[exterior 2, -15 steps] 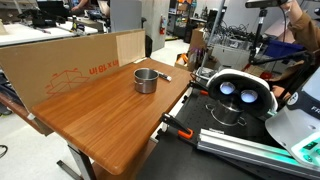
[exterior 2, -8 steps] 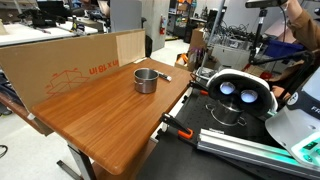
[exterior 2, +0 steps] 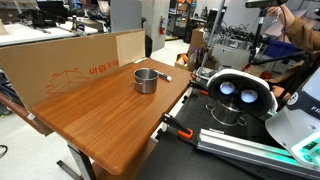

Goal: Pick the marker and put it in the pot

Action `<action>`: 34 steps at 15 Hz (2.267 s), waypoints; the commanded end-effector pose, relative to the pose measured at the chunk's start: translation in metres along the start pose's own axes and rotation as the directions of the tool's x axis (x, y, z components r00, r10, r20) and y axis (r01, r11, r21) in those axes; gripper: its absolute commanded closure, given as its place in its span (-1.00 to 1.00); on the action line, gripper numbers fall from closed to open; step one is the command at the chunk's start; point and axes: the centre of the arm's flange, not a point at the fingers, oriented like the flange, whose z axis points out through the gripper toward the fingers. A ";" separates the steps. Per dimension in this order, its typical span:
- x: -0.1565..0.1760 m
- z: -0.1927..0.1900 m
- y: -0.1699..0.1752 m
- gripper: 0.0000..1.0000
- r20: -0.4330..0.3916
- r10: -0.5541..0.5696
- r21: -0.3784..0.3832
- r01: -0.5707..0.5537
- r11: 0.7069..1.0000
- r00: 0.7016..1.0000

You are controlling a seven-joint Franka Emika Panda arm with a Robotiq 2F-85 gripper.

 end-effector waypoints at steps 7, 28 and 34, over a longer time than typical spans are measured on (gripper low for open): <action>0.038 0.017 0.070 -1.00 -0.136 0.125 -0.045 -0.133 0.990 0.983; 0.158 0.134 0.218 -1.00 -0.131 0.269 -0.037 -0.276 0.961 0.954; 0.187 0.185 0.246 -1.00 -0.047 0.272 -0.027 -0.274 0.961 0.961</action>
